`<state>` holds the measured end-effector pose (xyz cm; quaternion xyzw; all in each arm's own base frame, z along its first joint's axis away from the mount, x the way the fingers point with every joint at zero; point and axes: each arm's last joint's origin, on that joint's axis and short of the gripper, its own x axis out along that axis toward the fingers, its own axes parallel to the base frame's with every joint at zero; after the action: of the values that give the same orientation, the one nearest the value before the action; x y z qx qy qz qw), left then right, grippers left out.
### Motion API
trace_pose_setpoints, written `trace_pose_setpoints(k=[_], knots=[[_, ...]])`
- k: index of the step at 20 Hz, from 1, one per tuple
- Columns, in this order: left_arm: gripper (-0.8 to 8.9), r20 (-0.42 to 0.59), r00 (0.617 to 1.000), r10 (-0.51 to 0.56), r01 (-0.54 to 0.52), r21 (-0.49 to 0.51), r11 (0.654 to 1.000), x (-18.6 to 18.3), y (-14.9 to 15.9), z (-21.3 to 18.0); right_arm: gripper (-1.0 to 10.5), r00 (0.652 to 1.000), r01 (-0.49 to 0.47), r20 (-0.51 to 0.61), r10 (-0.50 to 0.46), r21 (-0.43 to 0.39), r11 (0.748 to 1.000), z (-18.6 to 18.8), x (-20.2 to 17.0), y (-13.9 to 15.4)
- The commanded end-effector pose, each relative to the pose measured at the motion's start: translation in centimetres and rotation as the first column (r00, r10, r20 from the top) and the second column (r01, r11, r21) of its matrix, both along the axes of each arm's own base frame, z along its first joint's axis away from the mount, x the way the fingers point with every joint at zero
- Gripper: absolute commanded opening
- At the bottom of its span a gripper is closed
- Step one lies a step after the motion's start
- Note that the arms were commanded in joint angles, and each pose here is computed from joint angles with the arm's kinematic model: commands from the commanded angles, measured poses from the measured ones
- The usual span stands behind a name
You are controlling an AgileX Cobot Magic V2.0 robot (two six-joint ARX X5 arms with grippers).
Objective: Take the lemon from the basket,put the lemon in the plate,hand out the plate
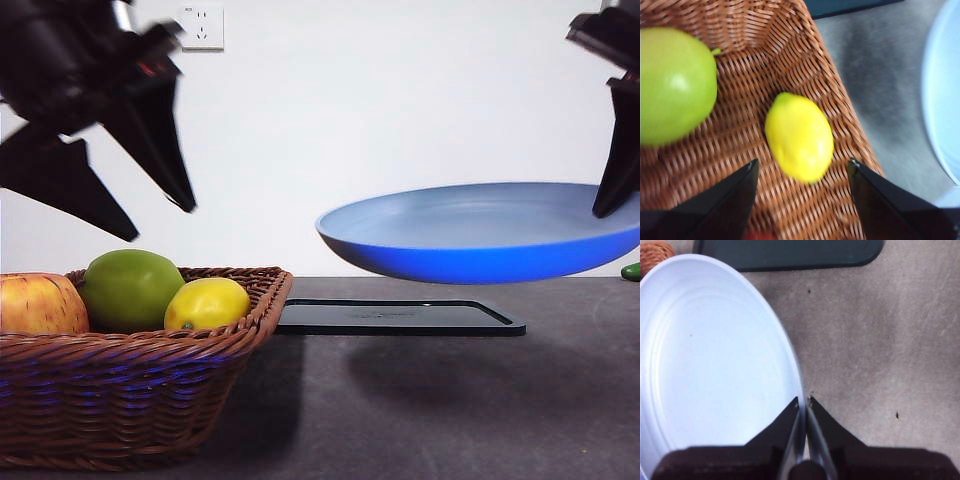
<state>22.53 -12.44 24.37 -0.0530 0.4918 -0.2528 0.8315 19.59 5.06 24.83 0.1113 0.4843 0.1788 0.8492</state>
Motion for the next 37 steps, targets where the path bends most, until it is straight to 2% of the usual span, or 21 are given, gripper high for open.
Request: trace_pose_setpoints(k=[1,9,12,15,18,22,24,26,28,31,33,35,37], knots=[[3.15,-0.013,1.000,-0.020,0.020,0.011,1.000,1.3,-1.5,-0.1,0.0,1.000,0.002,0.016,-0.002,0.011,1.000,0.5,-0.2,0.0],[3.15,-0.109,0.992,-0.058,0.066,0.068,0.996,3.9,-4.5,-2.6,0.0,0.999,0.004,0.035,-0.005,0.017,1.000,1.1,-1.0,-0.2],[3.15,-0.148,0.988,-0.035,0.059,0.161,0.985,3.9,-4.9,-4.2,0.0,1.000,0.004,0.025,-0.004,0.015,1.000,1.0,-1.0,-0.2],[3.15,-0.175,0.984,-0.044,0.077,0.185,0.980,3.8,-5.1,-4.8,0.0,1.000,0.004,0.021,-0.004,0.014,1.000,1.0,-1.1,-0.2],[3.15,-0.237,0.968,-0.080,0.140,0.249,0.958,3.4,-4.9,-5.8,0.0,1.000,0.004,0.016,-0.004,0.013,1.000,1.0,-1.1,-0.2],[3.08,-0.245,0.964,-0.107,0.175,0.275,0.946,3.4,-4.9,-6.3,0.0,1.000,0.004,0.016,-0.004,0.013,1.000,1.0,-1.1,-0.2],[2.01,-0.252,0.962,-0.106,0.177,0.277,0.945,3.4,-4.9,-6.3,0.0,1.000,0.004,0.016,-0.004,0.012,1.000,1.0,-1.1,-0.2],[1.78,-0.252,0.962,-0.109,0.178,0.272,0.946,3.4,-4.9,-6.0,0.0,1.000,0.009,0.019,-0.009,0.007,1.000,1.0,-1.1,-0.2],[1.78,-0.228,0.966,-0.122,0.178,0.244,0.953,3.6,-5.1,-4.1,0.0,1.000,0.011,0.027,-0.012,0.006,1.000,1.0,-1.0,-0.2],[1.78,-0.117,0.969,-0.217,0.223,0.042,0.974,3.6,-5.6,1.9,0.0,0.998,0.046,0.044,-0.044,-0.030,0.999,0.8,-0.5,-0.3],[1.78,-0.010,0.957,-0.290,0.288,-0.091,0.953,2.9,-6.0,6.3,0.0,0.999,0.050,0.021,-0.050,-0.025,0.998,0.3,0.1,-0.1],[1.78,0.071,0.941,-0.330,0.336,-0.115,0.935,1.9,-7.0,8.8,0.0,0.999,0.036,-0.024,-0.036,0.005,0.999,-0.4,0.7,0.3],[1.78,0.091,0.926,-0.366,0.374,-0.092,0.923,1.1,-8.7,8.6,0.0,0.999,-0.011,-0.043,0.015,0.102,0.995,-0.6,1.2,1.0]])
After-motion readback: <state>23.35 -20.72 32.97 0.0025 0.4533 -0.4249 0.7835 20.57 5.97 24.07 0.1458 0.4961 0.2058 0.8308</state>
